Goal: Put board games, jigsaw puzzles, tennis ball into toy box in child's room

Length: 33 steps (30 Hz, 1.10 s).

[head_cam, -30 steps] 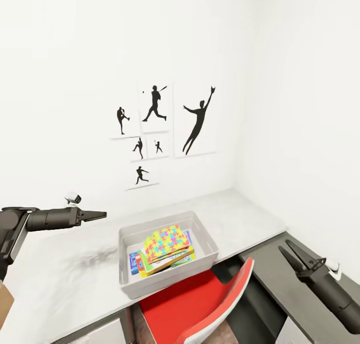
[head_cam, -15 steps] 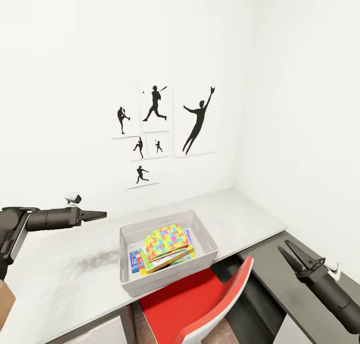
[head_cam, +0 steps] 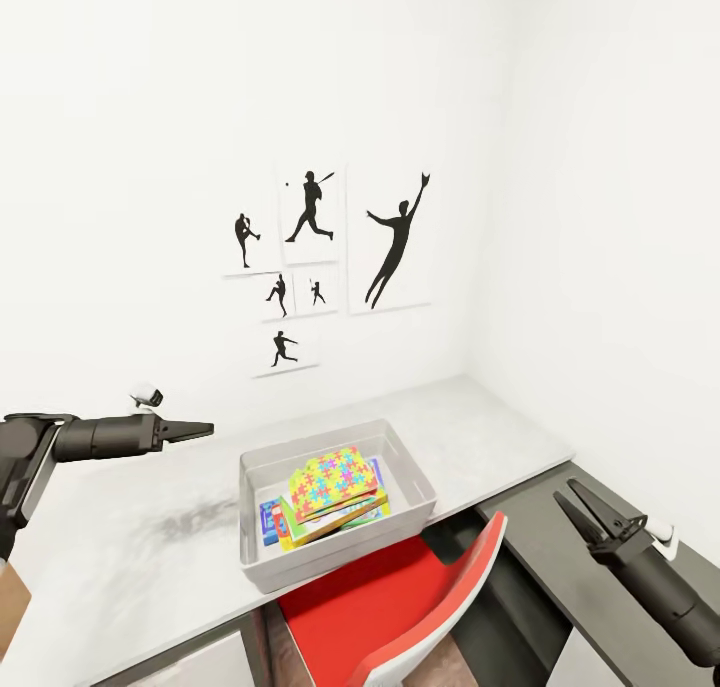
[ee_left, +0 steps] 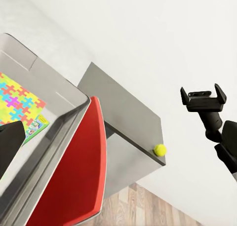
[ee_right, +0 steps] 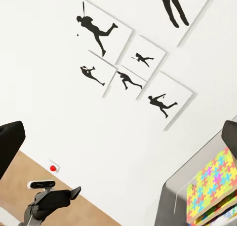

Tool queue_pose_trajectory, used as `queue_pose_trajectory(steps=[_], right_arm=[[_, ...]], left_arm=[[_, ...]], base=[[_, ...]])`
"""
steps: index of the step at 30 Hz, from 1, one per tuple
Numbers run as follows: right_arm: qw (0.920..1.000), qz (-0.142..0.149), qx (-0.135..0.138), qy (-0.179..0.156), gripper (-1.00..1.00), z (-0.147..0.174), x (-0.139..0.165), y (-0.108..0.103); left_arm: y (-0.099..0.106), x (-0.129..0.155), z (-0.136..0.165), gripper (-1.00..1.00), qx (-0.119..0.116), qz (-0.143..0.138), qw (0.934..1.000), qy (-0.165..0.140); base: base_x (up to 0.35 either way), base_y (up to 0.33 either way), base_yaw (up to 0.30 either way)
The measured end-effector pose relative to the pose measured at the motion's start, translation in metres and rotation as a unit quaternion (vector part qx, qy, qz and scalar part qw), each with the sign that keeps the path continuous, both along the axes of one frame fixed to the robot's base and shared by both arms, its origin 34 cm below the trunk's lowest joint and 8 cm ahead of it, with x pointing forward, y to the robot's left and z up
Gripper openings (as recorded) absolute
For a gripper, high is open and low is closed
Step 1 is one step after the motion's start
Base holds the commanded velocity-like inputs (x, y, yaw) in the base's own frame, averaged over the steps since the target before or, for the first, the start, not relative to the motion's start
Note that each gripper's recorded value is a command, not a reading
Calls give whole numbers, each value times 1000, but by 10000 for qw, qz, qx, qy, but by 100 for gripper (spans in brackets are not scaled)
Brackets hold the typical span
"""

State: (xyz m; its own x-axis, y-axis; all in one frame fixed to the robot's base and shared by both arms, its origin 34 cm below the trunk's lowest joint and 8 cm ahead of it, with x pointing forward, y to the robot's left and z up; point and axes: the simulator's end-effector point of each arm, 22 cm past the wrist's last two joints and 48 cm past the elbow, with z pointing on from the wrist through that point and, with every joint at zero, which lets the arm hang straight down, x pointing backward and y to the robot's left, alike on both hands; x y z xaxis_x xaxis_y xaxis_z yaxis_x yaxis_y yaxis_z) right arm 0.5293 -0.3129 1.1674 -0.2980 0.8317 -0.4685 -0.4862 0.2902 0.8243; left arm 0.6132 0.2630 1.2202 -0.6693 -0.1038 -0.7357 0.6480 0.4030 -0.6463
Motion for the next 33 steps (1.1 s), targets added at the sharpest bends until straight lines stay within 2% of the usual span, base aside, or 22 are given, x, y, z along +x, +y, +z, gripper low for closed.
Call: queue_pose_trajectory(steps=[10,21,33], right_arm=[[10000,-10,6,6,100,-1,0,0],[10000,-22,27,43,100,-4,1,-2],[9998,-48,78,149,100,-13,2,-4]], left_arm=[[0,0,1,100,-9,1,10000,-7],[1,0,1,100,-7,6,10000,-9],[3,0,2,100,-2,22,10000,-20]], base=[[-3,0,-186],[-186,0,-262],[-30,0,-267]])
